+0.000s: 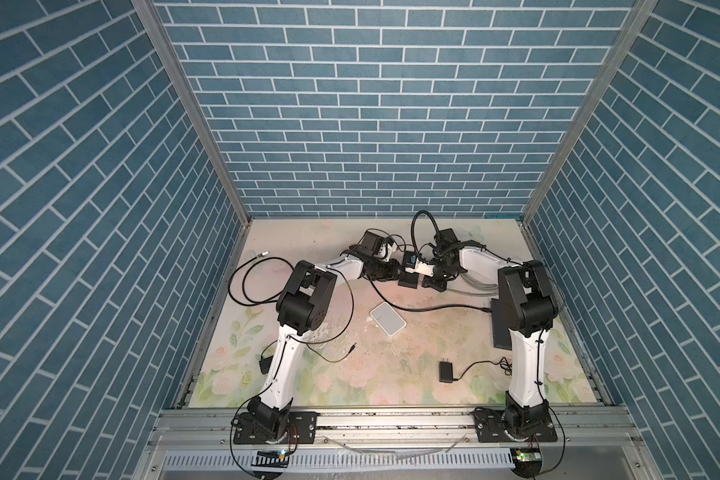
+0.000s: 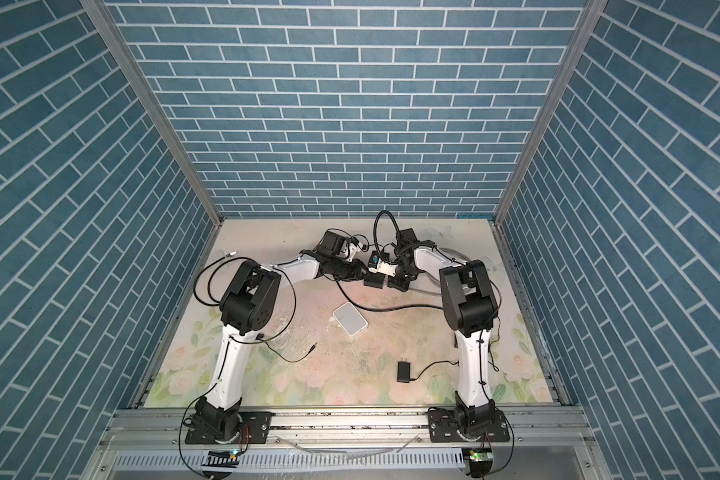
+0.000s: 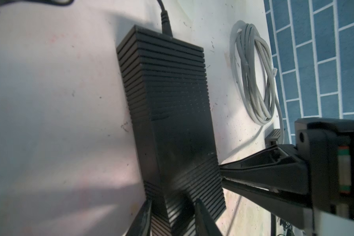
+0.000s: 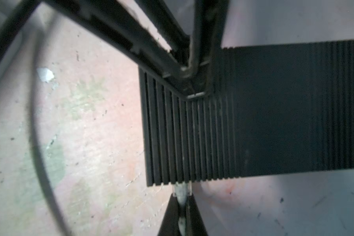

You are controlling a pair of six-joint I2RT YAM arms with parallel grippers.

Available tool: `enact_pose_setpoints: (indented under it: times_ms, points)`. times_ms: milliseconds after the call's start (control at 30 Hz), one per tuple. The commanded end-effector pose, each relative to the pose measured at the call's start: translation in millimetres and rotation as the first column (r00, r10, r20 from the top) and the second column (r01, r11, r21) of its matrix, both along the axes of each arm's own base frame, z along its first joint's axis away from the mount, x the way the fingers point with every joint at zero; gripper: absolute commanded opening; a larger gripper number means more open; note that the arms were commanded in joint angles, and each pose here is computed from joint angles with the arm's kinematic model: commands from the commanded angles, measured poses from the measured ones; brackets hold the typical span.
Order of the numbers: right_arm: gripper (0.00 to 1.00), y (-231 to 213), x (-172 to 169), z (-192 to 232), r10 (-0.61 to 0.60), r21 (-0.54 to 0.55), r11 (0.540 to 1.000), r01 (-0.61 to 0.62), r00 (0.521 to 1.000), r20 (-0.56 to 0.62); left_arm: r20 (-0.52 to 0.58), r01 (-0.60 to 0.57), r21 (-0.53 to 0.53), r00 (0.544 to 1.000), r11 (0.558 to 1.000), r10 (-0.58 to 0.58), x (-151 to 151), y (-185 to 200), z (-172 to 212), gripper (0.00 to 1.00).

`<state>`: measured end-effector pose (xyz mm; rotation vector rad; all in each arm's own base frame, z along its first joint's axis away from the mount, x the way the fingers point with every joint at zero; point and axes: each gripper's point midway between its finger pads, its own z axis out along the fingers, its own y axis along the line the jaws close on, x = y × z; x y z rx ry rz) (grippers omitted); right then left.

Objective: Insert the plug into the switch port

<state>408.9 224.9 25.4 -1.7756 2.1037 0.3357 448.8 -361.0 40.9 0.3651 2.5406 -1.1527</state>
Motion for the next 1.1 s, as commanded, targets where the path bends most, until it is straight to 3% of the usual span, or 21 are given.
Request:
enact_pose_setpoints:
  times_ms: [0,267,1067]
  points:
    - [0.04,26.8,7.2,3.8,0.078,0.044,0.996,-0.08,0.996,0.05,-0.046,0.089,-0.063,0.995,0.994,-0.092,-33.1,-31.7,-4.6,0.35]
    - [0.03,44.1,9.2,9.1,0.101,0.082,0.991,-0.107,0.992,0.075,-0.058,0.108,-0.079,0.992,0.991,-0.113,-41.9,-44.5,-6.9,0.34]
    - [0.02,75.8,35.1,36.4,0.016,0.24,0.97,-0.046,0.992,0.125,-0.091,0.154,-0.142,0.982,0.978,-0.168,-68.2,-79.6,-5.6,0.33]
